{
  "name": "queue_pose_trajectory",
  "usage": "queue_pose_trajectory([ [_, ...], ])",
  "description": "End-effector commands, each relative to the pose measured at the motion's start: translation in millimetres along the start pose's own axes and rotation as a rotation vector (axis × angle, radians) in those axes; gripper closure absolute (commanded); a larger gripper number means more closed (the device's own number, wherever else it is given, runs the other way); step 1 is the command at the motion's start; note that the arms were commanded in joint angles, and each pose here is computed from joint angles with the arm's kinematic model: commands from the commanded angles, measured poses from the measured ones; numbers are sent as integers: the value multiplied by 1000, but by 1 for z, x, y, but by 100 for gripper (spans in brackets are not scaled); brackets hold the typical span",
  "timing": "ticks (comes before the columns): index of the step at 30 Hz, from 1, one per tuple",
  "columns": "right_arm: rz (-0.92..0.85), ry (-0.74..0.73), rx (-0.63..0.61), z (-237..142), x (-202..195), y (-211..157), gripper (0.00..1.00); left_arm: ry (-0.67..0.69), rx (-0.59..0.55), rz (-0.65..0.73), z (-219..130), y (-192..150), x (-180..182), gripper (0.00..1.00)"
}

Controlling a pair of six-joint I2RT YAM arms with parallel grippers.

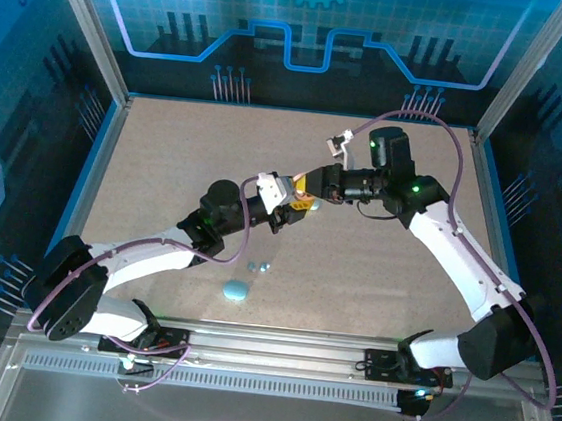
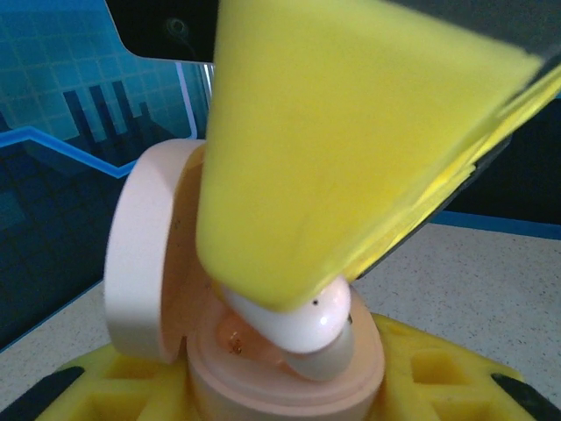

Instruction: Insert wireless bluetooth earbuds into charging case

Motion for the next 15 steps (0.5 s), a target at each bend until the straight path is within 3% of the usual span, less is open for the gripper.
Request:
queue_pose_trajectory([
  [1, -34, -72, 16, 1, 0, -1, 76, -18, -89, 32, 4, 24, -5, 68],
  [15, -56, -134, 68, 5, 0, -6, 73, -7, -105, 29, 3, 28, -5, 68],
])
Point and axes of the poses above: each hand's point on the last joint's axis, 136 mm out from that joint toward the fingers, its own z axis out along the fingers, its own x axis along the line the jaws close on, y = z × x, the point moved 6 cm from there along -z, back along the fingers, and after that the axes turned 11 degrees about -z, right-handed, at the moved point
